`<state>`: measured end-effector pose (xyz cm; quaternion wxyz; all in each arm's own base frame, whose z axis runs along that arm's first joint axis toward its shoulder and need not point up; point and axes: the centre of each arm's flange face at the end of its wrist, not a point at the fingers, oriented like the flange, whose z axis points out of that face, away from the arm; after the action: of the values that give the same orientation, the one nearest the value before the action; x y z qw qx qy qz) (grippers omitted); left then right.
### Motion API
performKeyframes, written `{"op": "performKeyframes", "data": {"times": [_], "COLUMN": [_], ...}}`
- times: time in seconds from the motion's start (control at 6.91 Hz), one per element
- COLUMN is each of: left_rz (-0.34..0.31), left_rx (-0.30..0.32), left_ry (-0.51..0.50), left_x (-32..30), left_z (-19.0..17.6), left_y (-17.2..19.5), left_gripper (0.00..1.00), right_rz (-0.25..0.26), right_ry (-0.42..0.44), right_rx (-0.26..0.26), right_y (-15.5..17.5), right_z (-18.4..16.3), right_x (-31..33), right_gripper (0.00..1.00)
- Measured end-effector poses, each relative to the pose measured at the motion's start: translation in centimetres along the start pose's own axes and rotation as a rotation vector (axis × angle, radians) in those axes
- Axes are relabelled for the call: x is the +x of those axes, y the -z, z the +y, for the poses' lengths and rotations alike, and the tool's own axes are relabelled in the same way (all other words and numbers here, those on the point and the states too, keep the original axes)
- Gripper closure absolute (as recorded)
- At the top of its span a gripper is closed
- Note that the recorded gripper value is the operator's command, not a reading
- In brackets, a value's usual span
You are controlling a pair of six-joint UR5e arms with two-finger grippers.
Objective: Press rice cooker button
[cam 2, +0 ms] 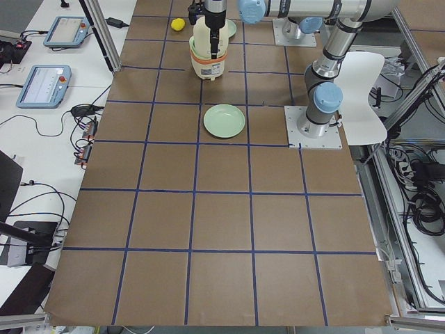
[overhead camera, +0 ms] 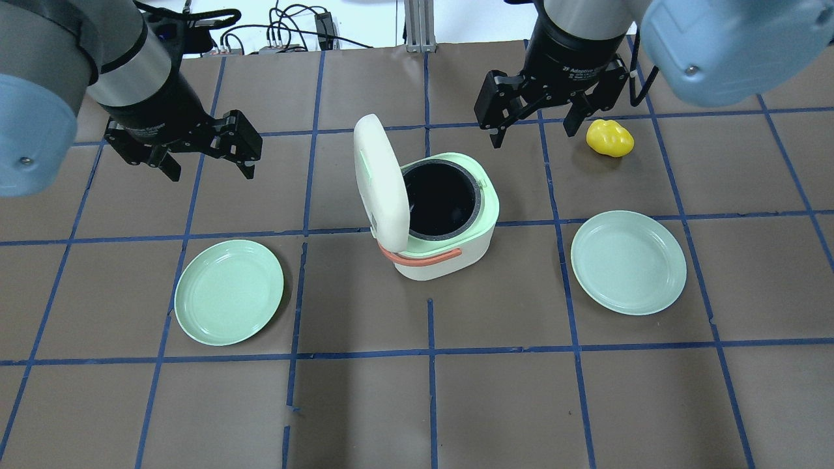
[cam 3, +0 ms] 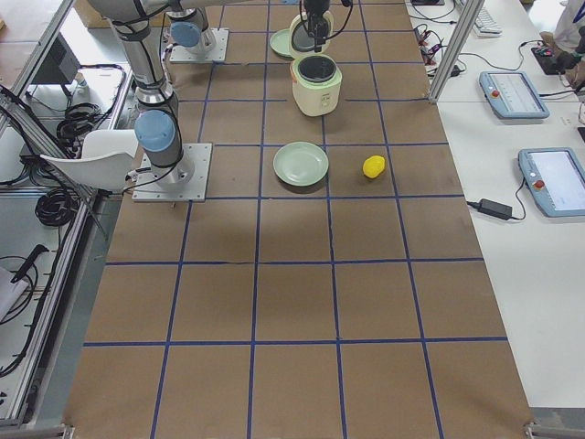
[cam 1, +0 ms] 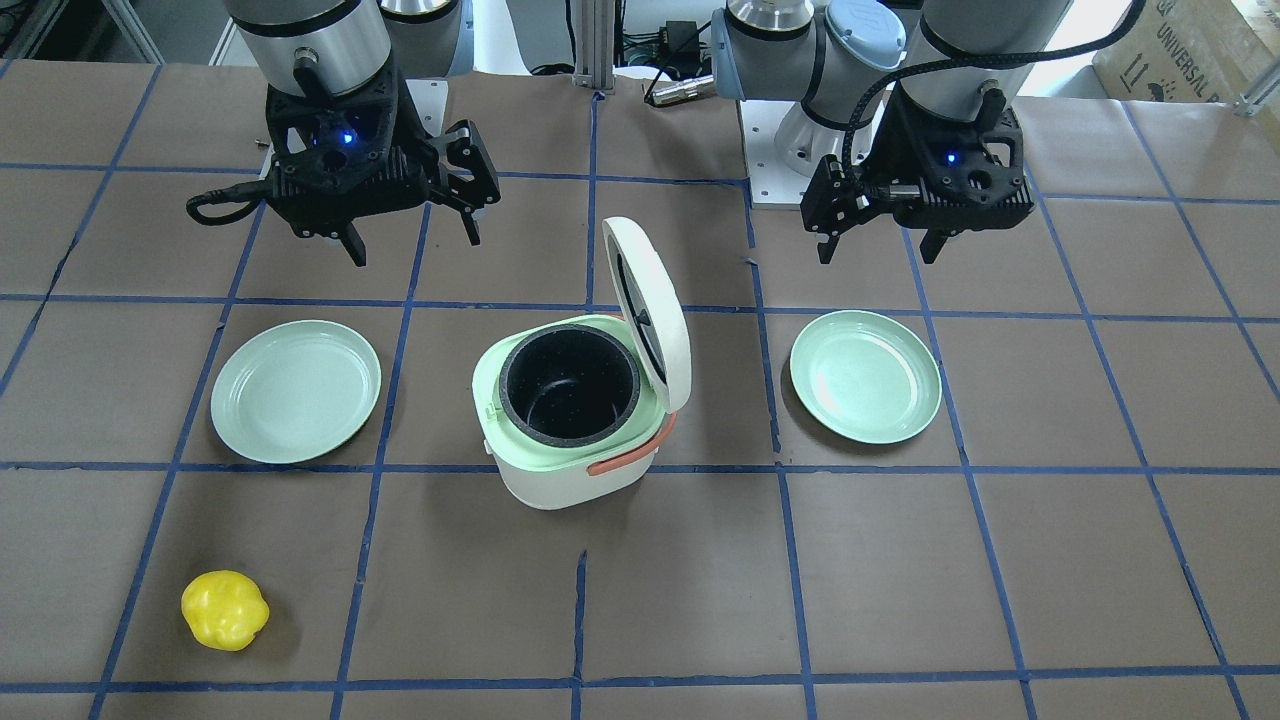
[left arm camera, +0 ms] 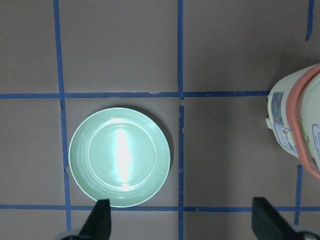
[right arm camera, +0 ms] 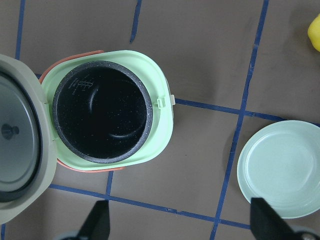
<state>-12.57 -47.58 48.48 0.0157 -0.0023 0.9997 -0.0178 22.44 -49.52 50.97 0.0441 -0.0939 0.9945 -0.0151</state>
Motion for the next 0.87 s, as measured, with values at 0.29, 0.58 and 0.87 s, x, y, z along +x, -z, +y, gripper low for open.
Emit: {"op": "performKeyframes", "data": {"times": [0.29, 0.58, 0.87], "left_rz": [0.0, 0.0, 0.0], "left_rx": [0.0, 0.0, 0.0], "left_ry": [0.0, 0.0, 0.0], "left_x": [0.0, 0.0, 0.0], "left_z": [0.0, 0.0, 0.0], "left_y": [0.0, 0.0, 0.0], "left_gripper": [0.0, 0.0, 0.0], "right_rz": [0.002, 0.008, 0.01], "right_ry": [-0.009, -0.084, -0.146], "right_rx": [0.006, 0.025, 0.032], "right_y": [0.2, 1.2, 1.8], "right_z": [-0.2, -0.8, -1.0], "right_x": [1.0, 5.8, 9.6], "right_gripper": [0.0, 0.0, 0.0]}}
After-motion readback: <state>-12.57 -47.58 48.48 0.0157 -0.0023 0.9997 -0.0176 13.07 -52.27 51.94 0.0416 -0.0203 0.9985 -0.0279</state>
